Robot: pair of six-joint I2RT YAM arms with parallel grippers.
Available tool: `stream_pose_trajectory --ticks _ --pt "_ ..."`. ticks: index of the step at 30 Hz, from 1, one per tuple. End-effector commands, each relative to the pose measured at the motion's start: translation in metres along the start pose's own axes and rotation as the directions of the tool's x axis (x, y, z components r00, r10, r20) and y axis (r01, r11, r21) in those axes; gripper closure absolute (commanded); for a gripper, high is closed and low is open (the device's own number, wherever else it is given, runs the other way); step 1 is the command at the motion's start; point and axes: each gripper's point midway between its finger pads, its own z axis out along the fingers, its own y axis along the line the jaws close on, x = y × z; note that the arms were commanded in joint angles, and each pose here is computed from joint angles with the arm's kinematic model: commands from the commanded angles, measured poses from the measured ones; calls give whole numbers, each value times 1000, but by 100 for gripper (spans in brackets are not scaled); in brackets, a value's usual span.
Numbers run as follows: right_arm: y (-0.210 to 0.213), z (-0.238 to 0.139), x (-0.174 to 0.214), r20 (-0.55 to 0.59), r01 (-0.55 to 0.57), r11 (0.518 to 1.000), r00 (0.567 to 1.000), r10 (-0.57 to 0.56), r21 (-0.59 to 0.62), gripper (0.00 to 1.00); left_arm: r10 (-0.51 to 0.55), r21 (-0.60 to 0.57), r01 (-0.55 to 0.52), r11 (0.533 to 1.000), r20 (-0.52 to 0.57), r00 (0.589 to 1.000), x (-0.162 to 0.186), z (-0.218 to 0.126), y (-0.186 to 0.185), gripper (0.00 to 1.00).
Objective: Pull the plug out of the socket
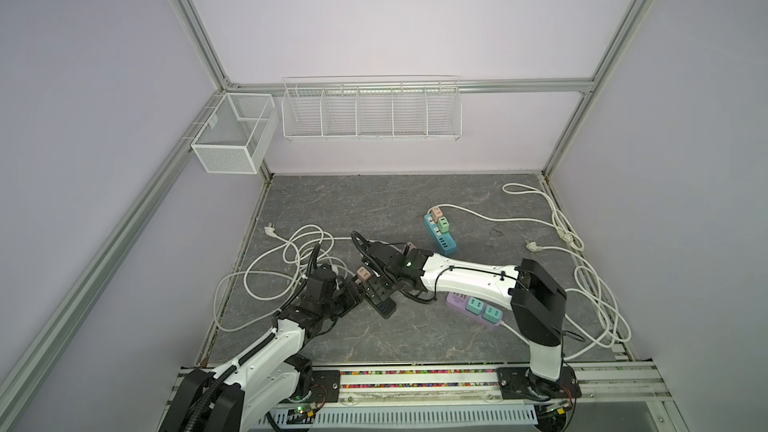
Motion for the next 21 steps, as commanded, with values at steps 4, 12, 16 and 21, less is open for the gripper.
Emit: stream_pose_trajectory --ticks 4,12,16,21 --pt "1 10 1 -24 -4 1000 1000 4 -8 27 23 21 -23 1000 -26 999 3 4 -4 51" --pt "7 24 3 -44 -3 1000 999 2 -23 40 21 -3 -21 1000 -42 999 7 7 3 54" --pt "8 26 2 -46 2 1000 999 -3 -19 45 25 -4 -26 1000 -44 999 8 8 4 54" --pt "13 31 2 -54 8 1000 999 -10 -28 52 22 -33 -24 999 -58 998 11 8 11 55"
